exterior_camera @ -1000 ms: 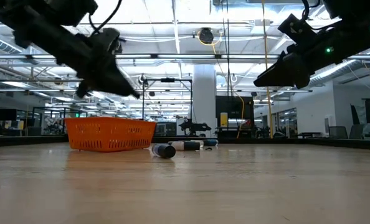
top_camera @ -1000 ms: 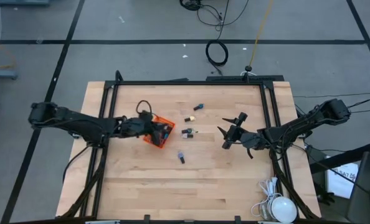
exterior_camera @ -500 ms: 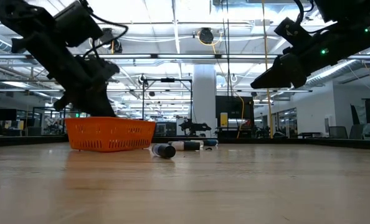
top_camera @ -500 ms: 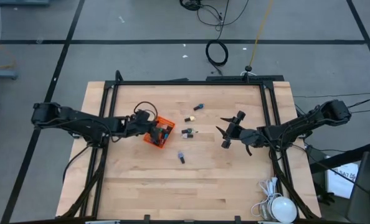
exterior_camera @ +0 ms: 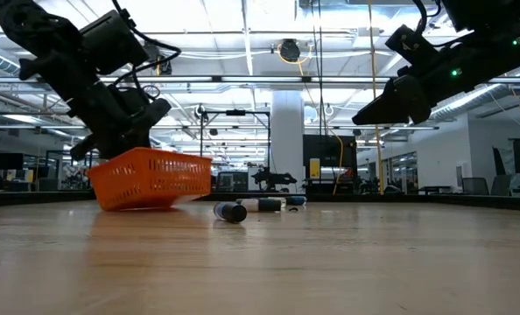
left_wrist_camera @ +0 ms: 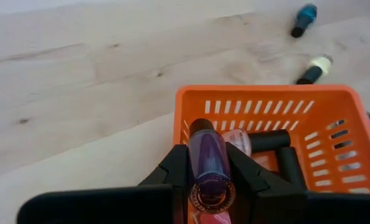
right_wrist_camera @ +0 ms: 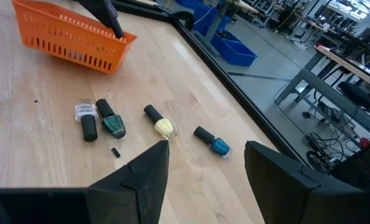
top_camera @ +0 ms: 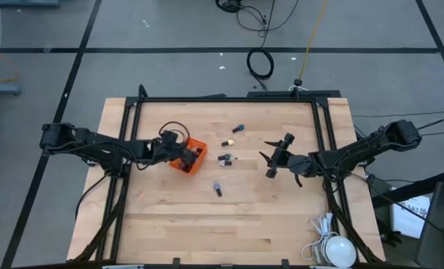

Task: Pick & Place Nail Polish
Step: Put the violet nail polish into the orange basket

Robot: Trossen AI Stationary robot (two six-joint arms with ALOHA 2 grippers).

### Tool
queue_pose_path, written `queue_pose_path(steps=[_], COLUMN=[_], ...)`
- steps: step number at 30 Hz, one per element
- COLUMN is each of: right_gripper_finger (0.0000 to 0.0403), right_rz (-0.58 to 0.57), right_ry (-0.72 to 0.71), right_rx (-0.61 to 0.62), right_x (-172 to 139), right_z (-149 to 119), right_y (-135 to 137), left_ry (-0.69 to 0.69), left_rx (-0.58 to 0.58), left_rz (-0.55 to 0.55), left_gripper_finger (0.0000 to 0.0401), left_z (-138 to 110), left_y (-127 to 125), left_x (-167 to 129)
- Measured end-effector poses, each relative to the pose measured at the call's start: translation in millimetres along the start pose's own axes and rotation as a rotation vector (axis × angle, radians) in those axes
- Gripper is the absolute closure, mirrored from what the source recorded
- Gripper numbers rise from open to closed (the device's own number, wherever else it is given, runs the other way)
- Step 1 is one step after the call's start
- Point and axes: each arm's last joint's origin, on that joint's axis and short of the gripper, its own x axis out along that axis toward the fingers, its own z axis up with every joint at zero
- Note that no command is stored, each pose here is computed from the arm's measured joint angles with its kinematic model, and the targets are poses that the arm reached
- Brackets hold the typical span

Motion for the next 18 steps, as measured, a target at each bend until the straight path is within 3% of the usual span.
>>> queue_pose_path(steps=[18], right_gripper_finger=[0.0206], right_rz=[0.001], right_ry=[0.000], right_rx=[0.000], right_x=[0.0], right_z=[0.0], right_y=[0.0], left_ry=[-0.099], left_rx=[-0.083], left_rz=[0.100], left_gripper_finger=[0.0351], left_z=[-4.8], left_y=[3.0], left_x=[-3.9])
